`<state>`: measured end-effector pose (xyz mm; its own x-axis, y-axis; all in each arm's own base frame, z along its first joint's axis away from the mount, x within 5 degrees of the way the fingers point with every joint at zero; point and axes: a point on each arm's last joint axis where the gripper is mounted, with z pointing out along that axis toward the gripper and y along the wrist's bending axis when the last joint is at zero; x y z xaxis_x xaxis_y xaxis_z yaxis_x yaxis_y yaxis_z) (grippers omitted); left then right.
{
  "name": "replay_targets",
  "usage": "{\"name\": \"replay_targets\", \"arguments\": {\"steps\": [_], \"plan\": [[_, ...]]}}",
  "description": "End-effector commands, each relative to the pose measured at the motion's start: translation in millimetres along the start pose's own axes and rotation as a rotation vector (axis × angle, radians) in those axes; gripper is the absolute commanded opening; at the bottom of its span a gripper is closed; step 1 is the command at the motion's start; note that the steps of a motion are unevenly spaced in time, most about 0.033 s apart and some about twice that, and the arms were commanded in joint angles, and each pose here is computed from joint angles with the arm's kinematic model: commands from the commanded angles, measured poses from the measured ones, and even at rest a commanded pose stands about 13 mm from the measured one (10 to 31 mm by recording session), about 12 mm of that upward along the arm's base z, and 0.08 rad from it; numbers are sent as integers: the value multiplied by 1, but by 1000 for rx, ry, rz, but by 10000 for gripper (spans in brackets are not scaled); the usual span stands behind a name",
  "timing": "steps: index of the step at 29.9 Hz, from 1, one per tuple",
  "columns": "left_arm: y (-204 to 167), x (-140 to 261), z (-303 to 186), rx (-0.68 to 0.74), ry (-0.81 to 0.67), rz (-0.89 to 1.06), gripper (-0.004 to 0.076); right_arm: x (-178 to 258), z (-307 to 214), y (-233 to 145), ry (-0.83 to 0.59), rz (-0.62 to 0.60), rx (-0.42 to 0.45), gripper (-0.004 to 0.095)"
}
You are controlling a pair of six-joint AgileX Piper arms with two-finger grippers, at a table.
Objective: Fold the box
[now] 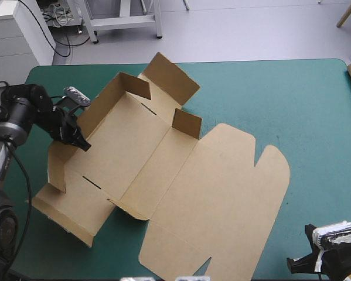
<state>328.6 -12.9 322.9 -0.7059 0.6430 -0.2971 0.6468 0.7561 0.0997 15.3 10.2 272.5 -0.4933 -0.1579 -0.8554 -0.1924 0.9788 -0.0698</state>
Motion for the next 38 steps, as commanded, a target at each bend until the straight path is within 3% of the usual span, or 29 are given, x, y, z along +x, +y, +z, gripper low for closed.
{"name": "replay_targets", "arguments": {"steps": [1, 11, 17, 26, 31, 38], "plan": [[-19, -32, -32, -186, -97, 181, -8, -12, -3, -2, -72, -5, 11, -21], [-98, -114, -28, -532, -327, 586, -8, -12, -3, -2, -72, -5, 11, -21], [-159, -140, -24, -569, -453, 810, -8, -12, -3, -2, -72, -5, 11, -21], [-217, -146, -35, -595, -560, 851, -8, -12, -3, -2, -72, -7, 11, -21], [-245, -142, -27, -733, -602, 946, -8, -12, -3, -2, -72, -7, 11, -21], [-270, -122, -5, -879, -623, 901, -8, -12, -3, -2, -72, -9, 11, -21]]}}
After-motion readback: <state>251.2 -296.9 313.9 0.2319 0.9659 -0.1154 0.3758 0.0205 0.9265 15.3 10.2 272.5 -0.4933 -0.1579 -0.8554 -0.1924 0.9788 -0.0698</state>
